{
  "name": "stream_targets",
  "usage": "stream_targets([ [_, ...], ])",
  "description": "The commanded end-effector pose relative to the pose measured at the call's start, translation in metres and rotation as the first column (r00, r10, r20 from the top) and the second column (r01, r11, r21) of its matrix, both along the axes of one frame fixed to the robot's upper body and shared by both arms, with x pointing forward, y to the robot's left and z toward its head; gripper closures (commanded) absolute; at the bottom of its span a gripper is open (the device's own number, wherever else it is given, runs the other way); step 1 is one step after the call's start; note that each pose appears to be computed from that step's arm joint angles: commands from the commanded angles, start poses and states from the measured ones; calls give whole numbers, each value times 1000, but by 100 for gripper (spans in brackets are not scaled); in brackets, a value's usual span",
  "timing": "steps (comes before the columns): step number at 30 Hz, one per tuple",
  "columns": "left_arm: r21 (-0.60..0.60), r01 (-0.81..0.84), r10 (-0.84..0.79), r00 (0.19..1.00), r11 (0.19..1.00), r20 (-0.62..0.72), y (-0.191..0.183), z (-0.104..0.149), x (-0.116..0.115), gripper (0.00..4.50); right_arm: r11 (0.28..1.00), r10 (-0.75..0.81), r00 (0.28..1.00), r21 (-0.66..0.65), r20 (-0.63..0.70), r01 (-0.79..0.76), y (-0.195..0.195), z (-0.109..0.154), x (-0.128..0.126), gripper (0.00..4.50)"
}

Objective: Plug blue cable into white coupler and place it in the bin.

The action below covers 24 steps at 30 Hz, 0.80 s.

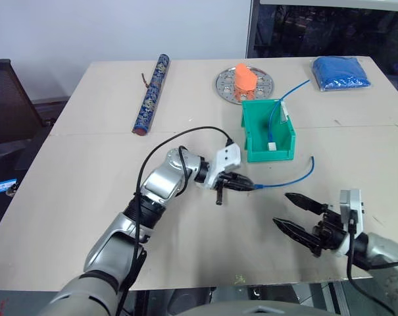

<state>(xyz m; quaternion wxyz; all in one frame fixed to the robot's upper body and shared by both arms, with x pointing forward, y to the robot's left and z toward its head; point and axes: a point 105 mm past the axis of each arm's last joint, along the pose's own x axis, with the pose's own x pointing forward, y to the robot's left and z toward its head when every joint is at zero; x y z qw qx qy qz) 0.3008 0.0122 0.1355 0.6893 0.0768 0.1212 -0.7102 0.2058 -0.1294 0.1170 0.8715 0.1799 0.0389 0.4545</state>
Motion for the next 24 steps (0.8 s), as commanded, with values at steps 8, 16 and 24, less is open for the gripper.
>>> stream_targets([
  [8, -278, 11, -75, 972, 961, -224, -6, 71, -14, 444, 904, -111, 993, 418, 27, 90, 7, 70, 34, 0],
  [16, -364, -21, -87, 957, 931, -277, -7, 88, -13, 450, 903, -80, 996, 426, 45, 53, 11, 78, 43, 188],
  [24, -357, -13, -102, 948, 934, -302, -4, 85, -16, 450, 889, -84, 994, 455, 71, 43, 8, 86, 47, 445],
])
